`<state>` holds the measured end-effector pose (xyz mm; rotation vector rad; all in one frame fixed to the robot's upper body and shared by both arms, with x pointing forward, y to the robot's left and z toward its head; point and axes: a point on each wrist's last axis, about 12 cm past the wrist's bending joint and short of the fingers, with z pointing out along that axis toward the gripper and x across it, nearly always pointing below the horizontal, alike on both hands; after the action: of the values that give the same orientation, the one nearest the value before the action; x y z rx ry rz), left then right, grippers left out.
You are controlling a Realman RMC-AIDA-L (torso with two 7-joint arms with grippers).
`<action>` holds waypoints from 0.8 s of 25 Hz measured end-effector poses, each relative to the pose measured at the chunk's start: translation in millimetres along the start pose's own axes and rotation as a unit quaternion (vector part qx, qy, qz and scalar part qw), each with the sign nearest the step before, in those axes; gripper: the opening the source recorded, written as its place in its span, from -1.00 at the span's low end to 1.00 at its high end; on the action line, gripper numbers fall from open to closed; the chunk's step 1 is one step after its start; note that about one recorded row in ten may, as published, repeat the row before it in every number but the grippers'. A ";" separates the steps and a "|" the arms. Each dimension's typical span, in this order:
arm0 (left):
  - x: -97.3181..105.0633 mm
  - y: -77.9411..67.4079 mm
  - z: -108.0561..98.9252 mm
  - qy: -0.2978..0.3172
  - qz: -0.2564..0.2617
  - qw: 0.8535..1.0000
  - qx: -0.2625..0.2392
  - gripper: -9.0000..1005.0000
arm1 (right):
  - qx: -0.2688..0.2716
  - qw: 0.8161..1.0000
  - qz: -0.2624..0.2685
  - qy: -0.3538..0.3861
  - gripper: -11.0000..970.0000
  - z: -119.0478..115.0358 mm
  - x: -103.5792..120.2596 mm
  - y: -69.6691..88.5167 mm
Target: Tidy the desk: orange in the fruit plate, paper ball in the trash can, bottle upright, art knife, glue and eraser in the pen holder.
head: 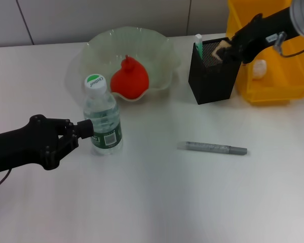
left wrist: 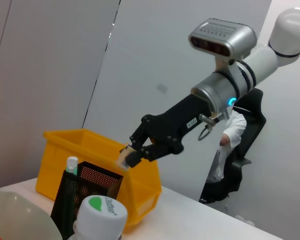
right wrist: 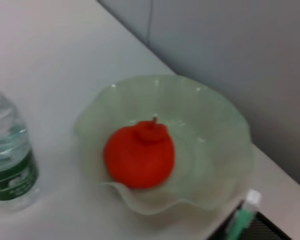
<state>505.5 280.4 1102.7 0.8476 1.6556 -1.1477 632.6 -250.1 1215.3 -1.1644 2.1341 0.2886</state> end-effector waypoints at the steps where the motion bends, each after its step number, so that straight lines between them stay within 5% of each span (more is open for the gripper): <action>1: 0.0 -0.3 0.0 0.000 0.000 1.000 0.001 -0.99 | 0.003 1.000 0.003 0.000 -0.70 -0.4 1.1 -2.2; 10: 1.0 -1.9 -1.5 -0.002 -0.002 1.000 0.004 -0.99 | 0.022 0.999 0.031 -0.001 -0.70 13.4 14.9 -28.1; 20: 3.5 -3.3 -3.7 -0.002 -0.003 1.000 0.003 -0.99 | 0.006 0.999 0.040 -0.030 -0.70 22.4 14.9 -38.8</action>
<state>500.3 283.0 1101.0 0.8438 1.6522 -1.1585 668.8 -271.4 1193.5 -1.0517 2.1305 0.3417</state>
